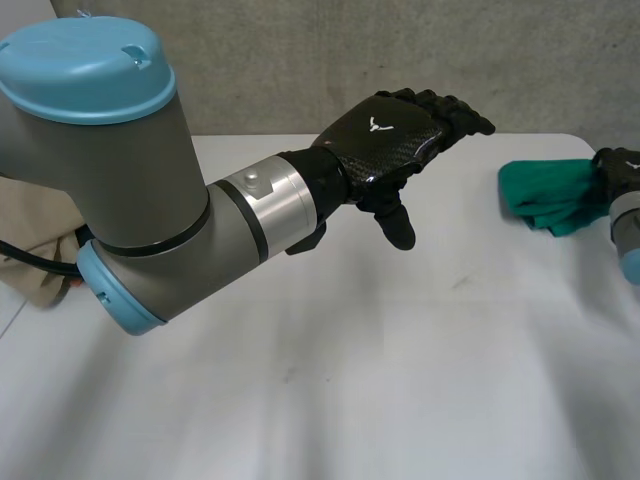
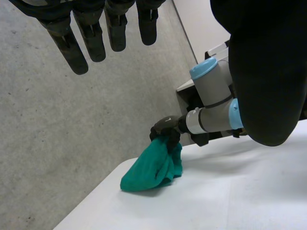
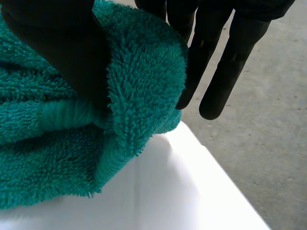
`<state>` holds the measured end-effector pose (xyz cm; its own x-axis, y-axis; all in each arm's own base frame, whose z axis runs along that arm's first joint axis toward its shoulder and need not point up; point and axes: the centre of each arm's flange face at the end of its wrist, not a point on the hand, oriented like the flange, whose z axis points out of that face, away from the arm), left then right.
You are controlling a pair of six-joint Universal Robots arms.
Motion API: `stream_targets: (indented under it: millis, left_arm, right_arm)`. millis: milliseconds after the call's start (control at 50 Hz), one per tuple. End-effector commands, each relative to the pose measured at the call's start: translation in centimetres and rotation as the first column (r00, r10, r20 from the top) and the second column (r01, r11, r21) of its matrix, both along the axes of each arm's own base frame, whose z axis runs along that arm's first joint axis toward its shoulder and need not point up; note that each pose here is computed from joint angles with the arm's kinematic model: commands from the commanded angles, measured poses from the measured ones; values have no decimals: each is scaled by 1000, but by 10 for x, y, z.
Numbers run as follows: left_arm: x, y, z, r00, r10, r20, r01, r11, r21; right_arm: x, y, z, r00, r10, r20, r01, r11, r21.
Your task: Fold the laundry.
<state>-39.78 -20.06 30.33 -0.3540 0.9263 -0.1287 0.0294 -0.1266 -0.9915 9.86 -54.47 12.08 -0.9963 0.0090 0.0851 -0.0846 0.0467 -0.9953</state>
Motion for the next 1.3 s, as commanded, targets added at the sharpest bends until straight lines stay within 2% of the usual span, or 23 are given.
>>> stream_targets:
  millis: [20,140,260,400,480,560,580,640,660,700,720,780,800,820,860,880,900,960,1000,1020,1100,1160,1300]
  left_arm:
    - [-2,2,-3,1000,-7,5,7,1000,3]
    - [-4,2,-3,1000,-9,2,9,1000,4]
    - [-4,3,-3,1000,-9,-3,9,1000,11]
    - [-1,-2,2,999,36,-12,-36,999,4]
    - [2,-9,10,995,99,-34,-99,995,-1]
    - [16,-35,17,965,254,-64,-254,967,8]
    - [28,-53,22,936,344,-76,-344,939,3]
    - [54,-84,27,866,491,-93,-494,870,-1]
    - [77,-109,29,797,596,-98,-600,800,-7]
    - [97,-128,29,740,666,-97,-669,743,-9]
    - [119,-147,28,679,728,-92,-732,681,-19]
    - [151,-174,25,600,797,-72,-800,597,-64]
    - [171,-191,19,551,833,-46,-832,545,-107]
    - [180,-200,13,529,848,-28,-843,522,-132]
    - [200,-221,-2,481,877,7,-862,474,-178]
    - [217,-240,-15,434,900,25,-874,428,-229]
    - [225,-249,-22,414,910,30,-878,408,-251]
    - [246,-277,-47,366,930,37,-880,358,-312]
    - [254,-291,-64,350,936,35,-882,342,-326]
    - [264,-302,-76,331,943,30,-888,322,-329]
    - [281,-321,-100,302,953,35,-897,296,-329]
    - [281,-326,-109,305,952,34,-896,299,-328]
    - [268,-325,-104,340,940,13,-887,326,-328]
  right_arm:
    - [-20,-6,4,1000,-28,-2,28,1000,-14]
    - [-30,-7,5,999,-45,-3,45,999,-17]
    - [-44,-6,4,992,-117,-42,117,993,-2]
    - [-36,12,44,985,-108,-131,102,993,-54]
    - [-26,34,69,988,-69,-140,56,994,-98]
    - [0,66,77,985,63,-161,-76,994,-78]
    - [8,74,78,981,99,-169,-112,992,-66]
    - [40,110,77,950,240,-199,-246,969,-5]
    - [48,119,76,939,274,-209,-278,961,14]
    - [70,149,70,896,369,-249,-360,929,79]
    - [76,159,68,879,399,-262,-385,917,102]
    - [89,192,56,819,474,-322,-430,880,202]
    - [90,199,53,805,489,-335,-436,872,224]
    - [92,210,48,780,515,-356,-446,856,262]
    - [92,220,43,759,534,-371,-449,843,296]
    - [92,224,41,752,543,-375,-450,838,309]
    - [92,231,38,740,554,-381,-454,830,324]
    - [94,240,35,732,568,-376,-461,820,339]
    - [97,246,33,724,579,-374,-469,811,350]
    - [97,247,32,723,581,-373,-468,810,354]
    - [97,252,29,721,588,-366,-469,803,367]
    - [96,254,30,722,585,-369,-465,805,368]
    - [92,256,39,730,567,-381,-456,820,346]
